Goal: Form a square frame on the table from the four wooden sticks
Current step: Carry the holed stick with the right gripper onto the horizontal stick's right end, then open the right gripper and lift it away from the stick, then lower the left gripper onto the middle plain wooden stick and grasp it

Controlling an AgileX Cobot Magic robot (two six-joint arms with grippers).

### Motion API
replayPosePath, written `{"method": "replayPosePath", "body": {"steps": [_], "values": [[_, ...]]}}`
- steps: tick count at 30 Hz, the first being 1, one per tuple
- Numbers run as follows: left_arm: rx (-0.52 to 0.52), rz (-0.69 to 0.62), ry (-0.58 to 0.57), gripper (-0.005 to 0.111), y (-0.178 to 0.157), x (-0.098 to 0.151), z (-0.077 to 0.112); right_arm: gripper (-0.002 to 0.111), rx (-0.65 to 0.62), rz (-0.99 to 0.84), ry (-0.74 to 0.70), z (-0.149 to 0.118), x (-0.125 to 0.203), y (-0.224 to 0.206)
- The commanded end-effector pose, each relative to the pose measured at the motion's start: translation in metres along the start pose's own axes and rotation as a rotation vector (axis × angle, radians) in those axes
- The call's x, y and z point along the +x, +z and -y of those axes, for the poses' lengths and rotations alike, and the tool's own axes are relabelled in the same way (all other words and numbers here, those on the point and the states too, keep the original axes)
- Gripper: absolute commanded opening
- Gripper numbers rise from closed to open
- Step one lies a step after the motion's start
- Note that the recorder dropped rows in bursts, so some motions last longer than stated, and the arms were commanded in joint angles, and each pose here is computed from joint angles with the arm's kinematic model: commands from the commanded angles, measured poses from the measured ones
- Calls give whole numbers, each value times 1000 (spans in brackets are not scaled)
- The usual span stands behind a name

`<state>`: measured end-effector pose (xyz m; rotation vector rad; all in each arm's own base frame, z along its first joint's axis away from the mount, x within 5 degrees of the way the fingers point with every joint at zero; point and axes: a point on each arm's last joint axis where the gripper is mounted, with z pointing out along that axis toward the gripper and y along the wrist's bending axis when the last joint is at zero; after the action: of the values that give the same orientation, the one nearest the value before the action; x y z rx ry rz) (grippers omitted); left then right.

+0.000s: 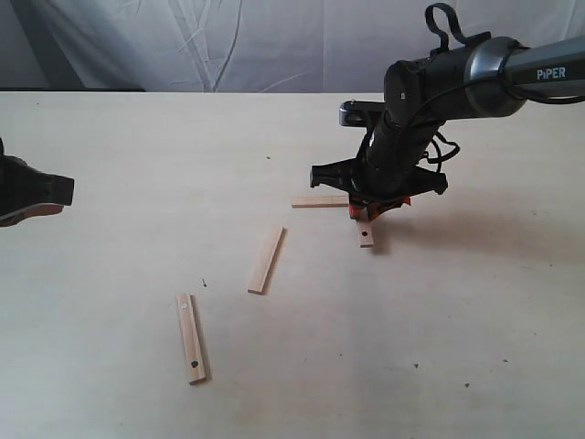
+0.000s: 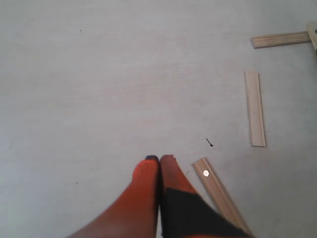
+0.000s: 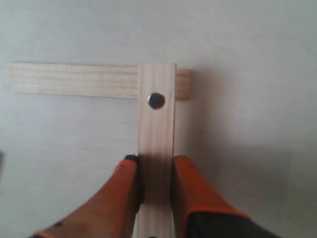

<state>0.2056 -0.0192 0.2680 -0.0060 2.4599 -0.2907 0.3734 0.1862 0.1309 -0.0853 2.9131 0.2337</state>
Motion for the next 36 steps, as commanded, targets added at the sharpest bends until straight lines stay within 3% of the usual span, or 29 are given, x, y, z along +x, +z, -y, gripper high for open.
{"method": "replayPosePath", "body": {"steps": [1, 3, 5, 13, 19, 22, 26, 36], "values": [[8, 9, 5, 0, 0, -2, 2, 21, 3, 10, -4, 0, -2, -1], [9, 9, 4, 0, 0, -2, 2, 33, 2, 12, -4, 0, -2, -1], [9, 9, 4, 0, 0, -2, 2, 36, 2, 12, 4, 0, -2, -1], [9, 12, 2, 0, 0, -2, 2, 36, -2, 19, 15, 0, -3, -5], [18, 8, 8, 0, 0, -2, 5, 36, -33, 27, 31, 4, -6, -39], [43, -19, 51, 0, 3, 4, 14, 24, -10, 0, 4, 23, -7, -61], [85, -42, 113, 0, 9, 14, 29, -1, 6, -10, 40, 49, -9, -90], [121, -200, 143, 0, 28, 21, 58, -1, 14, 25, 34, 106, 17, -138]]}}
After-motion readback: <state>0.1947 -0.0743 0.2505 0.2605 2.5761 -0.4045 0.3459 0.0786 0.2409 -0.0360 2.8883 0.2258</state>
